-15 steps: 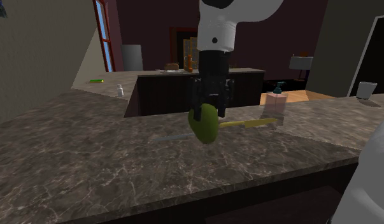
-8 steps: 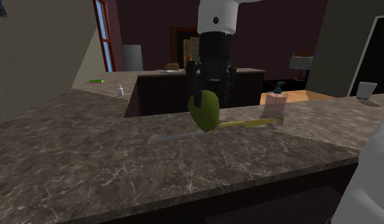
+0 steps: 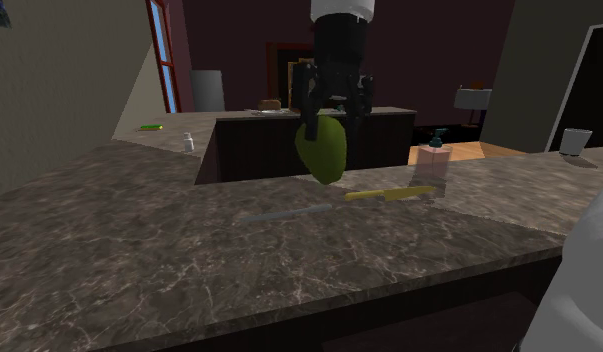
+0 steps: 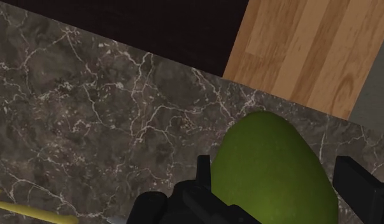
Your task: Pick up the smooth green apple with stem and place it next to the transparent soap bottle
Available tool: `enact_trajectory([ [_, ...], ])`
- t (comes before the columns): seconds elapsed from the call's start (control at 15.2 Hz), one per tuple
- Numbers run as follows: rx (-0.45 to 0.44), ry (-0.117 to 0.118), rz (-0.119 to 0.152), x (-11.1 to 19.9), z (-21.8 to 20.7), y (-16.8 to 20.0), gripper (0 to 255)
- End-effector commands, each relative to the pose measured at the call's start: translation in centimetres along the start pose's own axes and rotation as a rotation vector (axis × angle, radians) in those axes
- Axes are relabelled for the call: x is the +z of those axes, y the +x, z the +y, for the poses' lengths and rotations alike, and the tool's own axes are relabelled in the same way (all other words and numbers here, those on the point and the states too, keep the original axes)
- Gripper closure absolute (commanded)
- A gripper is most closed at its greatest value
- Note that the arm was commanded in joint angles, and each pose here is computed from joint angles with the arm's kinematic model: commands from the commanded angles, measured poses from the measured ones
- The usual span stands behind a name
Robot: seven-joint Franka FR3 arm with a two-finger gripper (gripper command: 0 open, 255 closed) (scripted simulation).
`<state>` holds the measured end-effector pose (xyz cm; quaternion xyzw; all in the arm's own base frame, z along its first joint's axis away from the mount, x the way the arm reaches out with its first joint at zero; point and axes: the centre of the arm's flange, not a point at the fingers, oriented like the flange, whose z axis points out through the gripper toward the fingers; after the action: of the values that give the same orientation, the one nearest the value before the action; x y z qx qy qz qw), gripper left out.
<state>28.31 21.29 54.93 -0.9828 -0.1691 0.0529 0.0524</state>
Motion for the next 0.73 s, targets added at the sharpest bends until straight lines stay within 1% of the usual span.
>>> enact_trajectory([
  [0.0, 0.0, 0.0, 0.0, -1.1, -0.2, -0.1, 255],
  [0.59, 0.0, 0.0, 0.0, -5.5, -0.7, -0.5, 255],
  [0.66, 0.0, 0.0, 0.0, -5.7, 0.6, -0.5, 255],
])
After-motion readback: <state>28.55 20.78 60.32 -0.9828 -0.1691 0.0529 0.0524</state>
